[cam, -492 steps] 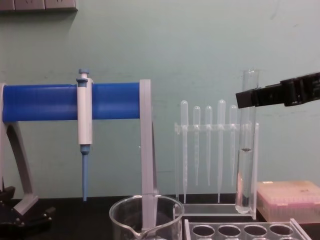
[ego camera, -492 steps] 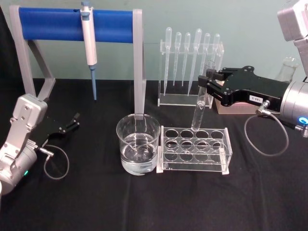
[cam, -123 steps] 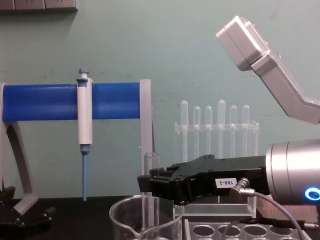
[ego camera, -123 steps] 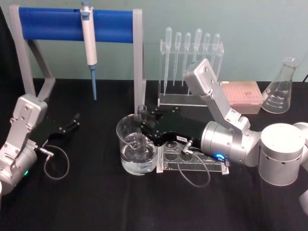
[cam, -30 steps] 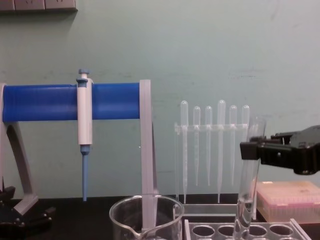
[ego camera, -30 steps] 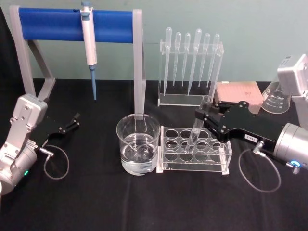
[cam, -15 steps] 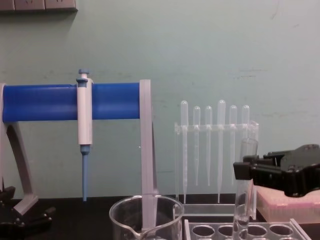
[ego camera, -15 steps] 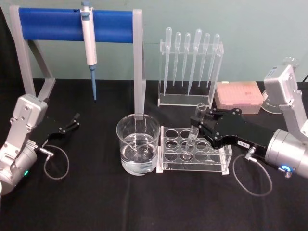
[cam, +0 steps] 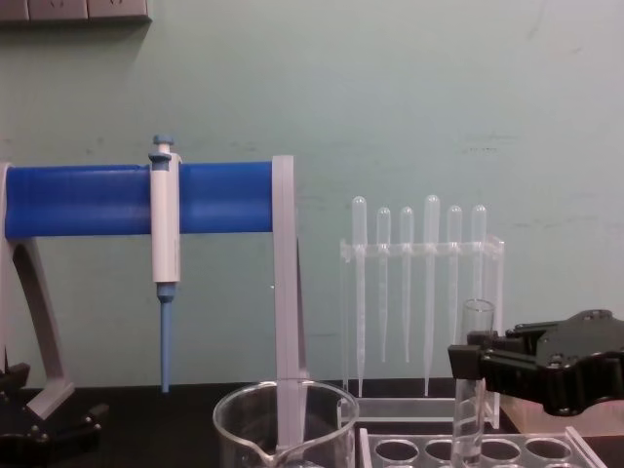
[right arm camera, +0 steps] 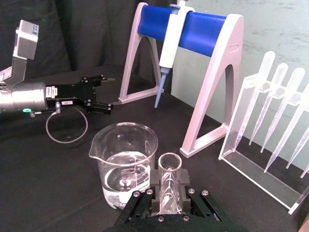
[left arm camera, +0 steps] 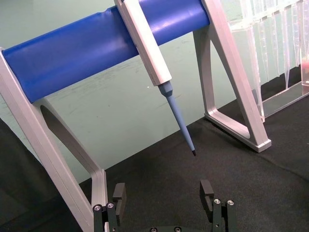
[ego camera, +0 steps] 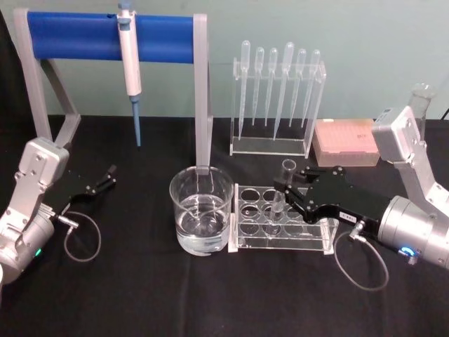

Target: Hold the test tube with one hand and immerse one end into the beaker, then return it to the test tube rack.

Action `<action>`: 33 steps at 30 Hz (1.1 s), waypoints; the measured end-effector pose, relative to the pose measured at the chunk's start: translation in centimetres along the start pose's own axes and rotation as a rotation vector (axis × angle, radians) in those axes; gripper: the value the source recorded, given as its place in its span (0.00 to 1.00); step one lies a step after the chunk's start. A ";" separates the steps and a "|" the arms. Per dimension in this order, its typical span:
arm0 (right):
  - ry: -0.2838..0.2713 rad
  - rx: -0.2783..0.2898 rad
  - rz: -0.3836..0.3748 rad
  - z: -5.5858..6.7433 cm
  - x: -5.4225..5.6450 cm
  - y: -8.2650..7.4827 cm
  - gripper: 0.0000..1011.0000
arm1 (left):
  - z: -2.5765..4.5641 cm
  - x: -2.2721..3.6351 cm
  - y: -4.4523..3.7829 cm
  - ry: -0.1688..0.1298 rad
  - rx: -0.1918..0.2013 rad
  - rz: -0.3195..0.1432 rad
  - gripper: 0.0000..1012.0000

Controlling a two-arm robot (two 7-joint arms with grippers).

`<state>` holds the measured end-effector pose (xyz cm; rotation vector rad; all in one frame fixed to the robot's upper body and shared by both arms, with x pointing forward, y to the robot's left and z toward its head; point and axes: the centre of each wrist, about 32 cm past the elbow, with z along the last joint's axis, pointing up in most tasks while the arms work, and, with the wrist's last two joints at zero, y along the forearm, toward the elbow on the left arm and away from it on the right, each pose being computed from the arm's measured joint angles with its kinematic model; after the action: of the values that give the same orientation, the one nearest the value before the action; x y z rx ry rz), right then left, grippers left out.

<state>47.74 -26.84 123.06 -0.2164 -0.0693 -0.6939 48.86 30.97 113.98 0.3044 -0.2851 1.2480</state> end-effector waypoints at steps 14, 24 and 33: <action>-0.004 -0.001 0.001 0.1 0.0 -0.1 0.45 | 0.00 0.00 0.00 0.000 0.000 0.000 0.99; 0.001 0.028 -0.003 0.5 -0.1 -0.4 0.77 | 0.00 0.00 0.00 0.000 0.000 0.000 0.99; 0.126 0.182 -0.135 1.1 -0.4 -1.5 0.99 | 0.00 0.00 0.00 0.000 0.000 0.000 0.99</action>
<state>46.47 -27.52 124.32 0.0070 -0.0267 -0.8296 48.86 30.97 113.98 0.3045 -0.2851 1.2480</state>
